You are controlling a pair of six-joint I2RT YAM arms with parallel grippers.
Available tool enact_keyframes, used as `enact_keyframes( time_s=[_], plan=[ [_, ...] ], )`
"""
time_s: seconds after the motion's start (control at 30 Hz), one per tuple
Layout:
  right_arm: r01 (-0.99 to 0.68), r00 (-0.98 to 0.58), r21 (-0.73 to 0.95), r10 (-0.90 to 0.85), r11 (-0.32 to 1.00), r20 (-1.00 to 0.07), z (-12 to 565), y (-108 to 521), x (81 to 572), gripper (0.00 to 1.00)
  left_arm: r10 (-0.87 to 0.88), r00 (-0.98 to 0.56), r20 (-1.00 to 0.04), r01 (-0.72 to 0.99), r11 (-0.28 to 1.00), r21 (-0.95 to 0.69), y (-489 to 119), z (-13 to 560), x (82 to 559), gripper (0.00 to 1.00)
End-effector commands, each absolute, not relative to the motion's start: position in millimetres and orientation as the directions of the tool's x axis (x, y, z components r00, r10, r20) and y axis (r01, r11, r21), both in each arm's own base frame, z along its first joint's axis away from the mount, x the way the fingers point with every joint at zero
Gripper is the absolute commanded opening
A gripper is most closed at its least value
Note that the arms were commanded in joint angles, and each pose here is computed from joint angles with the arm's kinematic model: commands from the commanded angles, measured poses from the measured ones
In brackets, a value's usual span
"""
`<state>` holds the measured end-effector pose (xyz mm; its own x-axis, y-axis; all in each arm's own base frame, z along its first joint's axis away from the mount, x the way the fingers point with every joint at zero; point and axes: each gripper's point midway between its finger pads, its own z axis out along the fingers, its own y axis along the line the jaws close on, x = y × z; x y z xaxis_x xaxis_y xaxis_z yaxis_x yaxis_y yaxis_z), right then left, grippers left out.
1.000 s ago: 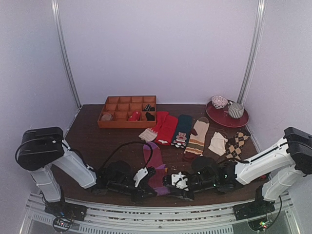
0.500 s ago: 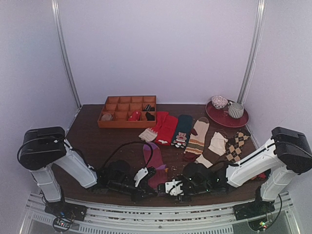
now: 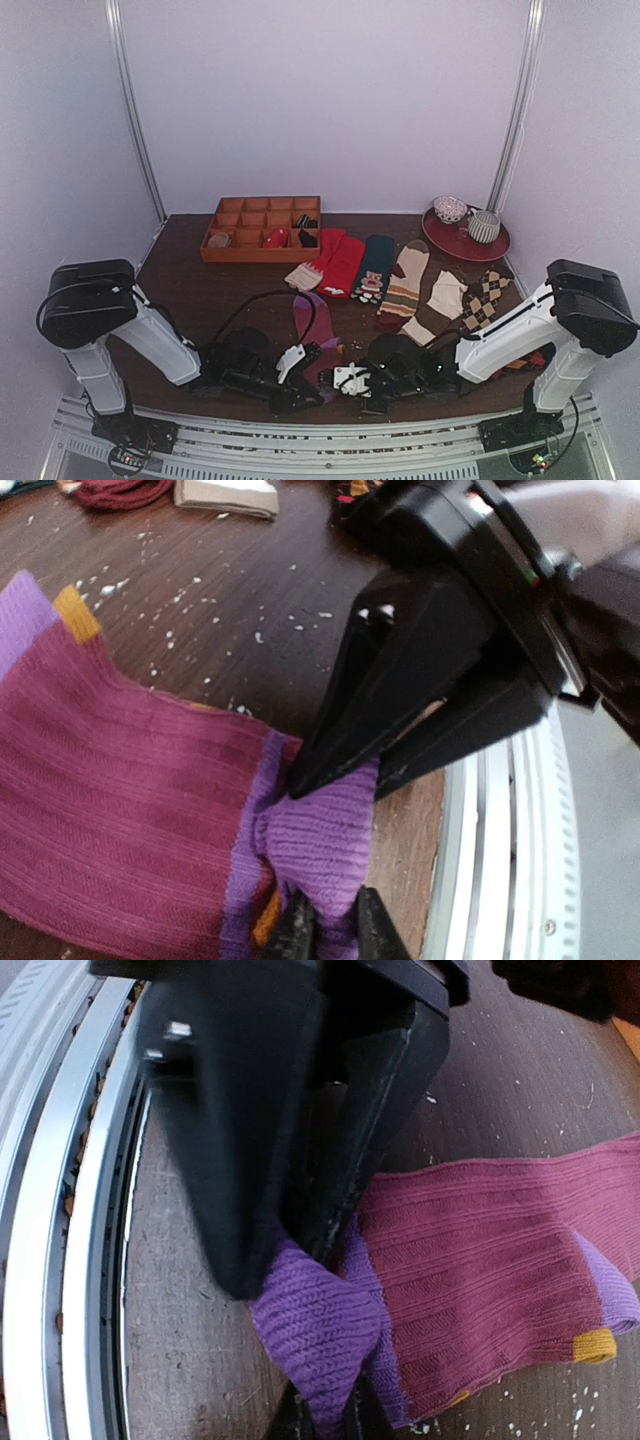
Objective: Roll the socks
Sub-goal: Roll a pair of socks at the center of the board.
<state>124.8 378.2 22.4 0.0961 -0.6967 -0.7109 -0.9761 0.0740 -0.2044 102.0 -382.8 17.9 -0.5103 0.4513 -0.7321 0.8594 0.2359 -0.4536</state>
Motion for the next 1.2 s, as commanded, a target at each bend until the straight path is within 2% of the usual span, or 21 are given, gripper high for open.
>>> enact_keyframes(
  time_s=[0.0, 0.13, 0.3, 0.4, 0.57, 0.73, 1.17],
  plan=[
    [-0.987, -0.143, 0.047, -0.711, 0.154, -0.688, 4.6, 369.1, 114.4, 0.02, 0.674, -0.581, -0.457, 0.814, 0.469, -0.344, -302.7, -63.9, 86.7, 0.39],
    [-0.936, -0.345, 0.282, -0.709, 0.211, -0.615, -10.1, 359.1, 106.6, 0.02, 0.605, -0.481, -0.634, 0.859, 0.469, -0.204, -311.4, -12.5, 117.8, 0.54],
    [-0.8, -0.537, 0.519, -0.745, 0.301, -0.395, -27.3, 348.2, 98.3, 0.02, 0.492, -0.317, -0.81, 0.883, 0.465, -0.064, -314.5, 58.2, 141.3, 0.58],
    [-0.674, -0.643, 0.637, -0.721, 0.374, -0.257, -28.9, 345.2, 97.0, 0.02, 0.449, -0.218, -0.867, 0.905, 0.426, -0.006, -316.8, 84.3, 141.9, 0.59],
    [-0.5, -0.753, 0.765, -0.64, 0.406, -0.152, -18.4, 347.3, 101.0, 0.02, 0.416, -0.099, -0.904, 0.946, 0.322, 0.045, -330.9, 96.9, 133.4, 0.58],
    [-0.463, -0.772, 0.762, -0.629, 0.454, -0.094, -25.1, 345.5, 104.1, 0.02, 0.435, -0.041, -0.9, 0.971, 0.229, 0.066, -345.4, 86.7, 125.4, 0.58],
    [-0.465, -0.779, 0.736, -0.623, 0.491, -0.077, -32.9, 339.4, 108.5, 0.02, 0.418, 0.008, -0.909, 0.997, 0.069, 0.04, -383.6, 76.4, 112.6, 0.57]
  ],
)
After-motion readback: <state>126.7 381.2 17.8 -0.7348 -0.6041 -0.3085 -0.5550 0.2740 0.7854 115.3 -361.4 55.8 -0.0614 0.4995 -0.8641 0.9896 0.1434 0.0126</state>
